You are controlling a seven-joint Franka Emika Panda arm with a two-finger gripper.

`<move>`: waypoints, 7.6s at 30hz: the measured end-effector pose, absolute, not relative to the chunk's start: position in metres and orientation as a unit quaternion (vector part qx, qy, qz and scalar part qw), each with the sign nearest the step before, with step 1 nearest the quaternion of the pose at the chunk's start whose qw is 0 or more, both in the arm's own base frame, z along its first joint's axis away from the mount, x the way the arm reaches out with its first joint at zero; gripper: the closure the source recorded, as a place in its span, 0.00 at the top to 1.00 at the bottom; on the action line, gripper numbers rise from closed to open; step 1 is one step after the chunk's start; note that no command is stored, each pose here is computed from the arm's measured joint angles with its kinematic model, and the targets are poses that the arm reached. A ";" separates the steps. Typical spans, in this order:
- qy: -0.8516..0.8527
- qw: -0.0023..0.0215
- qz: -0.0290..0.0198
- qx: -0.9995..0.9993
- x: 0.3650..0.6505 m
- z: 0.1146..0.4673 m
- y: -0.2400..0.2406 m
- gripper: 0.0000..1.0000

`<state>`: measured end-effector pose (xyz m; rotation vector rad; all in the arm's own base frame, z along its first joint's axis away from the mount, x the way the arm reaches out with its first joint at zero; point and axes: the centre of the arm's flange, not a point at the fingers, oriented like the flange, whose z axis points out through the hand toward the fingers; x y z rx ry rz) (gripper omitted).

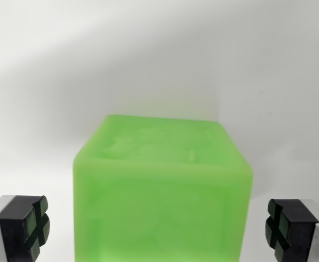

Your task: Stack cube

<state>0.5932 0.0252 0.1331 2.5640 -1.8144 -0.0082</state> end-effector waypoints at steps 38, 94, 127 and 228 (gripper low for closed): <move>-0.578 0.000 -0.002 0.816 0.594 0.115 0.025 0.00; -0.577 -0.002 0.001 0.816 0.595 0.202 0.025 0.00; -0.513 0.000 -0.001 0.858 0.565 0.239 -0.010 0.00; -0.269 0.001 -0.002 0.963 0.466 0.259 -0.133 0.00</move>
